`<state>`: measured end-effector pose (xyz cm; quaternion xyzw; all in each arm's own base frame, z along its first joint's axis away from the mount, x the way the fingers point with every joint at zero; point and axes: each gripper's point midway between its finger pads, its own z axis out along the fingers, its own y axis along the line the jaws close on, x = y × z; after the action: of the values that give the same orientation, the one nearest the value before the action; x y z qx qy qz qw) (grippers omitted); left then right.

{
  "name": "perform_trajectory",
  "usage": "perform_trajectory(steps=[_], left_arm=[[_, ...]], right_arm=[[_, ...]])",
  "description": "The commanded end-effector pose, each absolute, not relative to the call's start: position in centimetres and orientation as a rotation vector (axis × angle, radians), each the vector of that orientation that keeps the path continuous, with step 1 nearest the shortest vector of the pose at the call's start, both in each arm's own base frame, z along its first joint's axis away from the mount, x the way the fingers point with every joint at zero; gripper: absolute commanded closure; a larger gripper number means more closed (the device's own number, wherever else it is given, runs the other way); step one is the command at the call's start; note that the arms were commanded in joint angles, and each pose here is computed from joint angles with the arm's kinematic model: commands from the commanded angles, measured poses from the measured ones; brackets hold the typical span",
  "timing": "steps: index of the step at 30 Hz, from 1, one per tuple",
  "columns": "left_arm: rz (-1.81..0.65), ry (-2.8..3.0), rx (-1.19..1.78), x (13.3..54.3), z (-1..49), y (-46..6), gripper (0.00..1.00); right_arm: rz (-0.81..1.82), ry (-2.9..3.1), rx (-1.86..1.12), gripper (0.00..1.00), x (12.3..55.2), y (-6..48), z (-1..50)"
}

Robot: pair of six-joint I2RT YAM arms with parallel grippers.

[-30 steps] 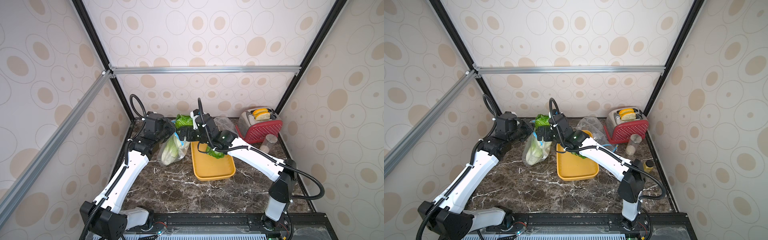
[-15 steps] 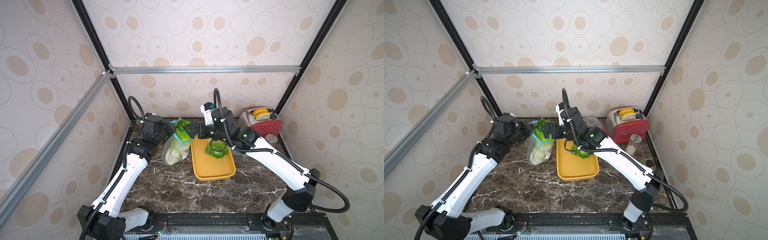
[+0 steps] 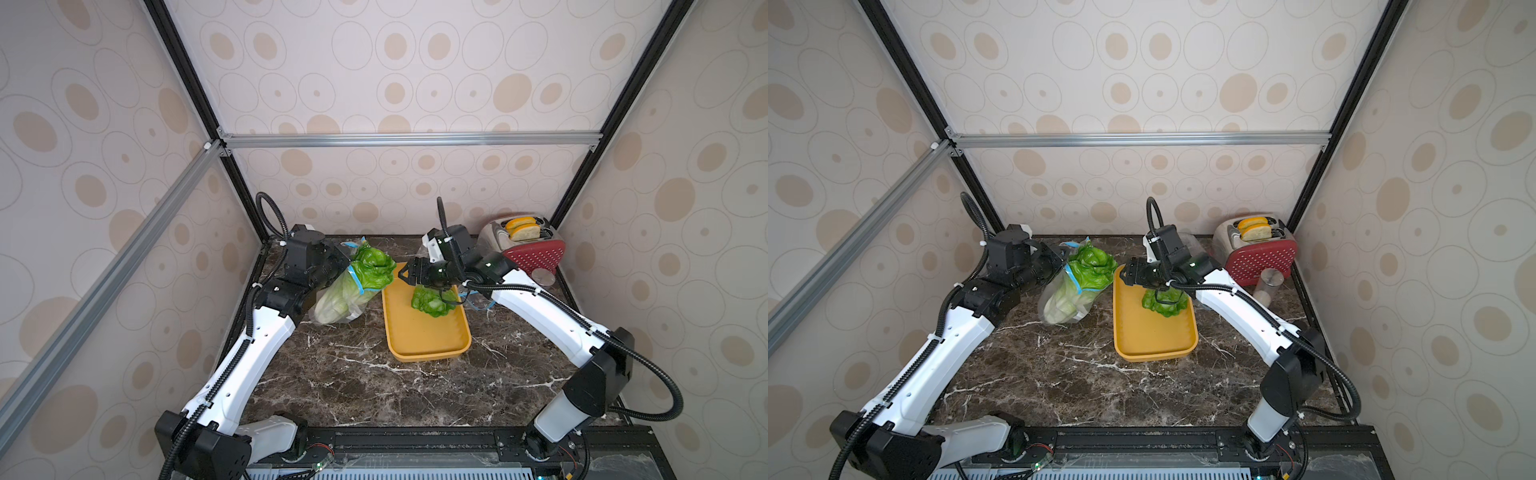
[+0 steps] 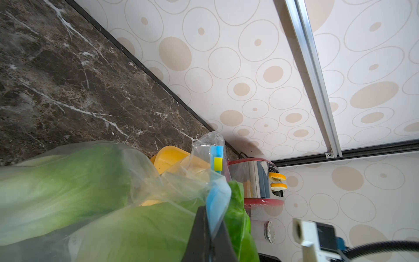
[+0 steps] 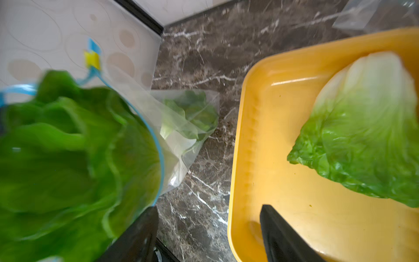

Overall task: Put the chinese cabbages into a zipper bag and zip it
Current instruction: Adjust the zipper food storage bag at the center of the board.

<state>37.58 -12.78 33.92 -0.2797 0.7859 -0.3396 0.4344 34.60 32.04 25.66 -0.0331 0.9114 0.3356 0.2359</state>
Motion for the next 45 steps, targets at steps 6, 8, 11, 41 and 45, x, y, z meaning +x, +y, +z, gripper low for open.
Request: perform_trajectory(steps=[6, 8, 11, 41, 45], left_arm=[[-0.923, 1.868, -0.672, 38.3, 36.8, -13.2, 1.0], [-0.94, 1.87, -0.671, 38.4, 36.7, -13.5, 1.0], [-0.973, 1.864, -0.666, 38.6, 36.7, -13.9, 1.0], [-0.52, 2.009, -0.457, 37.0, 38.4, -10.3, 1.0], [-0.522, 2.081, -0.401, 37.3, 37.4, -11.2, 1.0]], right_arm=[[1.097, 2.402, -0.141, 0.25, 34.3, 34.7, 29.9], [1.092, 2.377, -0.152, 0.24, 34.3, 34.9, 31.0], [1.11, 2.39, -0.176, 0.23, 34.2, 35.8, 30.9], [1.074, 2.33, -0.342, 1.0, 33.7, 39.4, 33.5], [1.085, 2.386, -0.357, 1.0, 33.2, 40.0, 32.7]])
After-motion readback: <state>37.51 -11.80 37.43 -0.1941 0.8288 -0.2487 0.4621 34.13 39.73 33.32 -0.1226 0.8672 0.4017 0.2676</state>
